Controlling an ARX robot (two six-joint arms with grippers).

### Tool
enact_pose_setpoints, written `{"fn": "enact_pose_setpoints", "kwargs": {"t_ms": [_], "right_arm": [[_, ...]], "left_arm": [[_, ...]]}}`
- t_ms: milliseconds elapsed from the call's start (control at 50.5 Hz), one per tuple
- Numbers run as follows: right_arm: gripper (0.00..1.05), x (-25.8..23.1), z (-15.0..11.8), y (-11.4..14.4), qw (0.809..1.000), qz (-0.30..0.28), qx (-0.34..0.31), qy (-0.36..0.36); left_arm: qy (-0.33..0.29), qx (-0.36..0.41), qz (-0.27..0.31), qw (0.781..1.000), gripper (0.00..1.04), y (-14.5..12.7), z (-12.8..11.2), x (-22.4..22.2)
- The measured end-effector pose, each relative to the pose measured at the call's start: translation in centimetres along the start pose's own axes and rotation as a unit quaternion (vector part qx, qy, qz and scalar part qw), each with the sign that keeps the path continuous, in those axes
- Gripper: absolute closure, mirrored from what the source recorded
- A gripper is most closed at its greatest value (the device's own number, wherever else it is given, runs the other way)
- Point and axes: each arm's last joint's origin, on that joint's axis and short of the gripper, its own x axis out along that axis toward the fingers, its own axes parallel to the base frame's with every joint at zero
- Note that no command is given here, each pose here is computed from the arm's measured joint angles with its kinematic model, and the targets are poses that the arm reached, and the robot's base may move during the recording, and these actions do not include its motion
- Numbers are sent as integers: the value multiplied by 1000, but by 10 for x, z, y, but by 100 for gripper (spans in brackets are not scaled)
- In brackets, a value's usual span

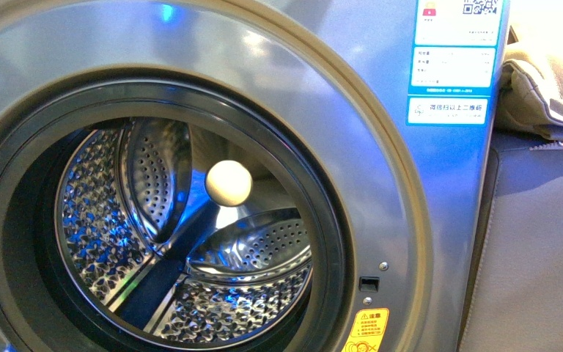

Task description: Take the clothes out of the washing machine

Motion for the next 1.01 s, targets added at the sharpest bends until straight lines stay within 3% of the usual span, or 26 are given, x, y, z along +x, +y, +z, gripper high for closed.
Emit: {"fn": "enact_pose_setpoints", "kwargs": {"t_ms": [99,277,495,554,693,772,851,1009], "right_arm": [[6,-5,-5,9,1000,23,-13,6],[7,-23,2,49,991,97,-87,-33],[7,-49,7,135,935,210,-244,-148],[7,-55,-3,160,914,250,-271,-172],[8,-61,-34,183,883,292,-307,-201],[20,-70,-55,191,894,230,-324,-209],[40,-71,-82,177,890,145,-385,-196],[70,-55,-107,161,883,110,-417,-188]], "left_arm": [[0,0,0,1000,7,0,0,0],[0,0,0,1000,7,0,0,0],[0,0,0,1000,7,0,0,0],[0,0,0,1000,7,0,0,0],[0,0,0,1000,7,0,0,0],[0,0,0,1000,7,0,0,0],[0,0,0,1000,7,0,0,0],[-1,0,0,1000,7,0,1,0]]}}
